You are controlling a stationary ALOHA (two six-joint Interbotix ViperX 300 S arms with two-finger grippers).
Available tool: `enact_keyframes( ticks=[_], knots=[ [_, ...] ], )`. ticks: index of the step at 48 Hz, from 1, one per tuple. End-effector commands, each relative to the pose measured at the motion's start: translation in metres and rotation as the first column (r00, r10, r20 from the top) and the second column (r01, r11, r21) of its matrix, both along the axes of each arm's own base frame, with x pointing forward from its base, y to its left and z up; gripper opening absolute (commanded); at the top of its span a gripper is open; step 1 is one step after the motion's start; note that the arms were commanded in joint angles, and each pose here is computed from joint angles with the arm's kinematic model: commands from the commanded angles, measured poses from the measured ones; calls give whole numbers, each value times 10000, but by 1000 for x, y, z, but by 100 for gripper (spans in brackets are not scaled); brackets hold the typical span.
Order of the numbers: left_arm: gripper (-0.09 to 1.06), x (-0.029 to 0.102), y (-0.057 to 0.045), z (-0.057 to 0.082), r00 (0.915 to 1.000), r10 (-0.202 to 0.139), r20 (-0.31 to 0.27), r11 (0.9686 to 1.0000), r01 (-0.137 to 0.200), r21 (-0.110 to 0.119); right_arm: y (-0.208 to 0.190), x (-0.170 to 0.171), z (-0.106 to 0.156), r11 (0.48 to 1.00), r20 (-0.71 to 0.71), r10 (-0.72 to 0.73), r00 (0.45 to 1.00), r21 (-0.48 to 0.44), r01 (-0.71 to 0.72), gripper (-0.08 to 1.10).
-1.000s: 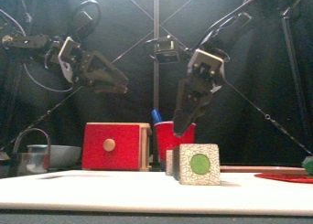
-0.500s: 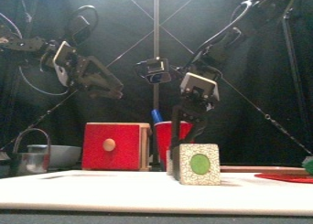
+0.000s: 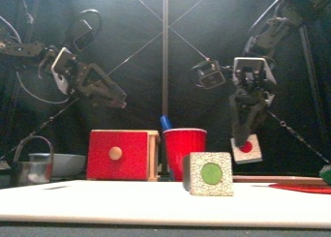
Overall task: Place sushi on board then cut the sushi with the knife then place the pieces on the plate
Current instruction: Place the 4 sushi pieces on the plate
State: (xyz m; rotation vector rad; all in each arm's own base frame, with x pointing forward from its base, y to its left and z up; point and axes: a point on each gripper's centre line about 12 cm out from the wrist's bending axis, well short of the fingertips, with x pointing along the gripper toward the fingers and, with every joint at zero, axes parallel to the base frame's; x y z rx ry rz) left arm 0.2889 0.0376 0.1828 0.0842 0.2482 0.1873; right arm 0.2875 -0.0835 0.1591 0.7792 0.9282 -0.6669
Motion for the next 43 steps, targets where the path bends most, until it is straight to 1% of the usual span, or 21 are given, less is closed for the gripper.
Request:
enact_keyframes(
  ticks=[1, 6, 10, 15, 18, 23, 26, 29, 31, 34, 36, 38, 40, 43],
  knots=[
    [90, 3, 0, 6, 9997, -22, 239, 10000, 21, 48, -49, -5, 6, 9719, 655, -2335, 9701, -135, 2349, 49],
    [90, 2, -1, 4, 9998, -34, 196, 10000, 33, 30, -77, -12, -11, 9326, 80, -3563, 9343, -590, 3561, 49],
    [90, 1, -1, 4, 9998, -37, 177, 10000, 36, 43, -83, -11, -24, 9131, -360, -4039, 9141, -759, 4005, 49],
    [90, 1, -2, 3, 9998, -64, 161, 10000, 63, 53, -91, -4, -28, 9005, -262, -4281, 9034, -969, 4239, 52],
    [90, 1, -2, 3, 9999, -52, 162, 10000, 52, 42, -91, 0, -29, 9023, -250, -4224, 9061, -1065, 4177, 58],
    [90, 1, -2, 4, 9998, -52, 177, 10000, 52, 43, -85, 4, -28, 9061, -285, -4145, 9096, -1057, 4096, 78],
    [90, 1, -2, 3, 9998, -64, 165, 10000, 64, 27, -80, 1, -22, 9047, -406, -4163, 9083, -1178, 4094, 89],
    [90, 1, -3, 4, 9998, -95, 196, 10000, 94, 30, -74, 1, -13, 9070, -370, -4086, 9120, -1284, 4011, 94],
    [89, 2, -3, 5, 9997, -110, 211, 9999, 110, 31, -66, 2, -4, 9119, -301, -3952, 9181, -1334, 3882, 95],
    [89, 2, -5, 5, 9996, -157, 215, 9999, 156, 6, -43, 3, 8, 9299, -259, -3480, 9371, -1363, 3416, 95],
    [89, 2, -6, 5, 9995, -199, 229, 9998, 198, 18, -27, 5, 12, 9440, -243, -3077, 9512, -1332, 3020, 95],
    [89, 4, -6, 6, 9995, -199, 260, 9998, 198, 20, 2, 14, 14, 9708, -123, -2009, 9795, -1359, 1975, 95],
    [89, 4, -6, 6, 9995, -199, 260, 9998, 198, 20, 32, 23, 11, 9879, -73, -821, 9966, -1324, 804, 95],
    [89, 4, -4, 6, 9996, -141, 242, 9999, 140, 34, 70, 37, 8, 9877, 122, 881, 9960, -1311, -858, 95]
  ],
)
